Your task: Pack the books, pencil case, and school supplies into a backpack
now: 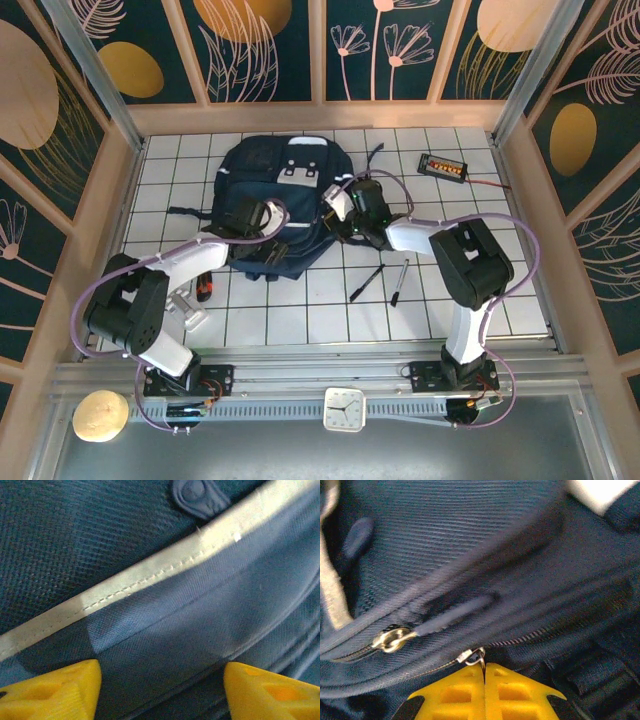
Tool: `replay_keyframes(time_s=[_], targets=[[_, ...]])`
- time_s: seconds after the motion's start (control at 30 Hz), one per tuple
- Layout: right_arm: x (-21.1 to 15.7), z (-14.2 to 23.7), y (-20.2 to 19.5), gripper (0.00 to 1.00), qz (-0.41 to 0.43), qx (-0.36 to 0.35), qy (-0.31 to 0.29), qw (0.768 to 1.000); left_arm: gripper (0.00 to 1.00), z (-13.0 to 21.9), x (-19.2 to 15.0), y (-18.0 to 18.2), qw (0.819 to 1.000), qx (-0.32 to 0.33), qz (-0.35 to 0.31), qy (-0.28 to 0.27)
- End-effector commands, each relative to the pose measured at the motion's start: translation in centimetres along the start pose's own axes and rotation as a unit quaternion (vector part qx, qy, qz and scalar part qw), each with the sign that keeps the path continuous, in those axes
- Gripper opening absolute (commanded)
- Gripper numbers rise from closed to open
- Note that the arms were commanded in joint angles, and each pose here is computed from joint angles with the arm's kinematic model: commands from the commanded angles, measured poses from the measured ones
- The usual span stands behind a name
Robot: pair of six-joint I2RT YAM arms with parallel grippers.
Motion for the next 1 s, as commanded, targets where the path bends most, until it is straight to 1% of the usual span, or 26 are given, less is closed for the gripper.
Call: replay_keyframes(time_s=[0.0,0.23,0.3,0.33,0.4,0.43,0.5,0.53,0.57,0.63,0.7,0.77,0.87,0.97], targets=[[2.2,0.5,-4.9,0.00,-0.015,-0.126,-0.036,0.991,0.61,-1.6,-4.7,-2.1,0.992,-0.044,-0.012,0.119],[5.0,0.8,-8.0,0.00,-0.024,-0.145,-0.069,0.987,0.59,-2.4,-4.9,-2.3,0.990,-0.053,-0.017,0.129],[5.5,0.7,-8.5,0.00,-0.026,-0.133,-0.070,0.988,0.59,-2.5,-4.9,-2.4,0.991,-0.055,-0.013,0.125],[5.6,0.7,-8.4,0.00,-0.025,-0.117,-0.068,0.990,0.59,-2.5,-4.9,-2.4,0.990,-0.055,-0.013,0.126],[5.2,1.3,-7.1,0.00,-0.015,-0.027,-0.063,0.998,0.59,-2.4,-4.8,-2.3,0.991,-0.052,-0.014,0.126],[4.8,1.7,-6.3,0.03,-0.005,0.011,-0.062,0.998,0.59,-2.3,-4.7,-2.3,0.991,-0.052,-0.014,0.126],[3.3,2.7,-4.3,0.27,0.025,0.078,-0.062,0.995,0.59,-2.4,-4.7,-2.2,0.991,-0.052,-0.015,0.125],[2.6,2.8,-3.7,0.36,0.036,0.090,-0.060,0.993,0.59,-2.4,-4.7,-2.3,0.990,-0.053,-0.015,0.126],[2.1,2.8,-3.2,0.41,0.052,0.101,-0.054,0.992,0.58,-2.5,-4.8,-2.3,0.990,-0.055,-0.015,0.127],[1.3,2.2,-2.5,0.44,0.079,0.113,-0.037,0.990,0.58,-2.6,-4.8,-2.4,0.990,-0.056,-0.013,0.126],[0.6,1.2,-1.9,0.45,0.110,0.103,-0.019,0.988,0.58,-2.7,-5.0,-2.4,0.990,-0.057,-0.013,0.129],[0.2,0.2,-1.6,0.45,0.124,0.092,-0.013,0.988,0.58,-2.7,-5.0,-2.4,0.990,-0.057,-0.013,0.128],[0.4,-0.8,-1.5,0.46,0.129,0.077,-0.023,0.988,0.58,-2.6,-5.0,-2.5,0.990,-0.057,-0.014,0.129],[0.3,-1.8,-1.1,0.46,0.144,0.064,-0.012,0.987,0.58,-2.5,-5.1,-2.4,0.990,-0.054,-0.014,0.130]])
Point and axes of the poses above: each hand's point on the last joint's axis, 136 mm out from that joint toward the fingers, its own z axis back along the fingers, its own y axis along the line the jaws close on, x = y × z, the point moved 10 cm from there along z, back along the fingers, and after that the axes turned 15 degrees about -z, right-handed, at the moved point
